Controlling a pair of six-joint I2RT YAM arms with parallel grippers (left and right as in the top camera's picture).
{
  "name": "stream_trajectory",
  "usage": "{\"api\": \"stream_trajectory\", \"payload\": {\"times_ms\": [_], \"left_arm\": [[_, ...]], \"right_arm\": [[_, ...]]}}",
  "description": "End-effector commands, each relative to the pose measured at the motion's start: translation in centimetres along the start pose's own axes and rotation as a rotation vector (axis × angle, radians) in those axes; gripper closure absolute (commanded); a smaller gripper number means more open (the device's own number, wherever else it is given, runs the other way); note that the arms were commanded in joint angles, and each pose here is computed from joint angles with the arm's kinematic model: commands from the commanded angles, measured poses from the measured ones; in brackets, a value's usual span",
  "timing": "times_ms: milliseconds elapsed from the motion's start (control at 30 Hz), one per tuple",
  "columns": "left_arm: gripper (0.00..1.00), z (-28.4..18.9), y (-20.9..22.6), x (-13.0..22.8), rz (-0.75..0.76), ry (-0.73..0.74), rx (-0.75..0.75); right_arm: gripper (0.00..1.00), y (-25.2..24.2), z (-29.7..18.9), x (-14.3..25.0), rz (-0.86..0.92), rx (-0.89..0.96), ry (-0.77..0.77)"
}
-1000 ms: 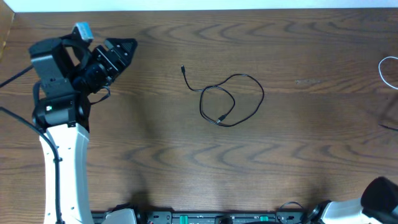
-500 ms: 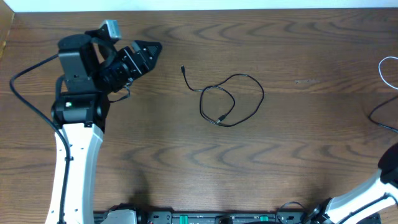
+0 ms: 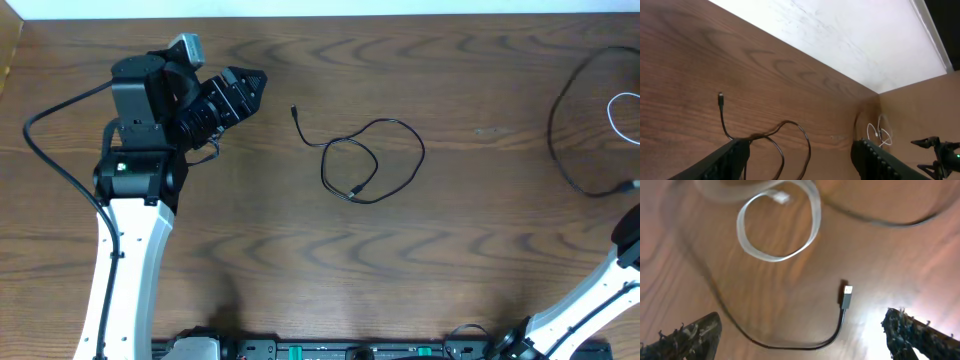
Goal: Untangle cables
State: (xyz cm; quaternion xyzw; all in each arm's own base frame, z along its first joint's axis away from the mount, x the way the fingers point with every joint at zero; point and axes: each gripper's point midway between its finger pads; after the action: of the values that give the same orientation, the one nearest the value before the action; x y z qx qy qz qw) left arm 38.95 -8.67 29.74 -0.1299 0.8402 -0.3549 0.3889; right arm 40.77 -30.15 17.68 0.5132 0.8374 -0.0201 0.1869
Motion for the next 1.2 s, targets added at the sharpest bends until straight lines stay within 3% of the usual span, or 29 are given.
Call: {"api": "stream_trajectory", "payload": {"times_ms": [0,233,467,633,933,1167], "left_arm": [[0.29,-0.4,-0.2,-0.4,0.025,-0.016,-0.011],[0.29,-0.4,0.7,0.4,0.074,0.011,-0.052],[0.28,-0.3,2.4,0.6,0.083,0.017,-0.132],[0.28,-0.8,5.0,0.1,0.072,-0.025,-0.273],[0.28,-2.3,8.2,-0.5,0.028,-0.048,-0.406],[0.27,-2.9,9.4,0.3,-0.003,-0.015,-0.444]], "right_arm": [[0.01,5.0,-2.4,2.4,-0.158,-0.200,0.056],[0.01,12.0,-4.2,9.3,-0.495,-0.451,0.198],[0.01,17.6,-5.6,17.8,-0.834,-0.512,0.284],[0.01,21.3,-6.5,24.7,-1.019,-0.550,0.341],[0.06,25.6,-5.8,37.4,-1.227,-0.571,0.478],[0.10,27.8,-2.0,45.5,-1.319,-0.510,0.499]]}}
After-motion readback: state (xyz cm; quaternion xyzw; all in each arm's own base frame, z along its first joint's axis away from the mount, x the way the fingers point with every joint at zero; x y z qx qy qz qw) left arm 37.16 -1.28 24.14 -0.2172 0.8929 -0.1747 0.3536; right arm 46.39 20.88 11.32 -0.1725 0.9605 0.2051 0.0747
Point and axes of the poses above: each gripper's point midway between its finger pads, its own z axis out along the fingers, its own y axis along the line the jaws close on, x = y × z
